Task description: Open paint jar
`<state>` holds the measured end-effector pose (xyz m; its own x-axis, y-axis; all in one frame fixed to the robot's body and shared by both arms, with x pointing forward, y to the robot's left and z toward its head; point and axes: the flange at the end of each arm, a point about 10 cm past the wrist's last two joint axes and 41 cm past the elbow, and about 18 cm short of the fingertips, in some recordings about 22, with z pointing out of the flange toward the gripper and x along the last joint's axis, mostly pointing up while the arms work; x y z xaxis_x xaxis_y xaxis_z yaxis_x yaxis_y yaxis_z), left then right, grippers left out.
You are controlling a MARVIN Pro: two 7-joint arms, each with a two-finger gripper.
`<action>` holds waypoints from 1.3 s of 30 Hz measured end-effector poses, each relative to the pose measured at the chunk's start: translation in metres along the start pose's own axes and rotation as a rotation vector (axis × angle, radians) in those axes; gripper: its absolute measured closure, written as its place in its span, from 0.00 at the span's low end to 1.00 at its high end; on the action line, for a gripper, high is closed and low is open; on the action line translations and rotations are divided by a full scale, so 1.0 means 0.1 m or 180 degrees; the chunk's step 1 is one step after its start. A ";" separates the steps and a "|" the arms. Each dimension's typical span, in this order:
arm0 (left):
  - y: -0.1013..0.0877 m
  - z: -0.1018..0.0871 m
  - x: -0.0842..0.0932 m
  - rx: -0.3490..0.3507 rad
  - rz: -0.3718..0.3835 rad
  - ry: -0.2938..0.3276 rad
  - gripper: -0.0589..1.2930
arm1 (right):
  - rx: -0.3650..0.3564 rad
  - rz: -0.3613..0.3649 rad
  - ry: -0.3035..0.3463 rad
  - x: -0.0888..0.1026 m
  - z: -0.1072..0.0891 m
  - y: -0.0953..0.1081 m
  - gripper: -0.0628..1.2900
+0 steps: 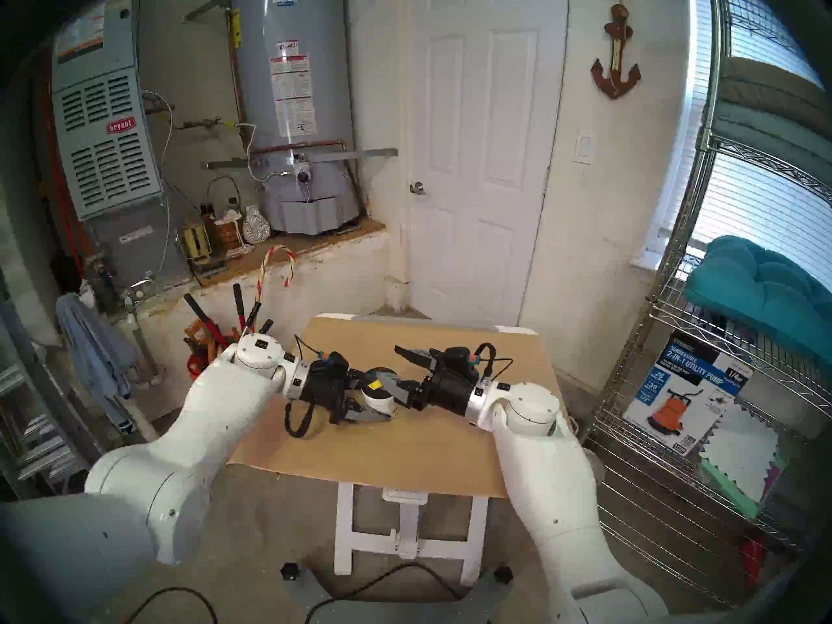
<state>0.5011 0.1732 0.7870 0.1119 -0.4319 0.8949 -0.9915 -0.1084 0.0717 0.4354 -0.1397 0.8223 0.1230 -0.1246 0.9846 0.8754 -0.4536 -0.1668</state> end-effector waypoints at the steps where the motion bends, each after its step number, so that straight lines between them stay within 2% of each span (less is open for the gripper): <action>1: 0.00 0.00 0.00 0.0003 -0.0001 0.0000 0.39 | 0.0005 -0.0027 0.0012 0.00 0.00 -0.03 0.03; 12: -0.02 0.00 0.00 0.0011 0.0012 -0.0001 0.39 | -0.0108 -0.0255 0.0013 -0.11 0.03 -0.40 0.03; 26: -0.01 0.02 0.01 -0.0071 0.0074 -0.0011 0.39 | -0.0797 -0.0551 -0.0050 -0.15 0.03 -0.72 0.03; 39: 0.00 0.04 0.02 -0.0117 0.0088 -0.0008 0.39 | -0.1292 -0.0457 -0.0327 -0.23 0.08 -0.95 0.03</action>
<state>0.5018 0.1687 0.7869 0.0845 -0.4365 0.8957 -0.9960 -0.0633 0.0631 0.3532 -0.0862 0.8160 0.0773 0.0441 0.9960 0.6351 -0.7723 -0.0152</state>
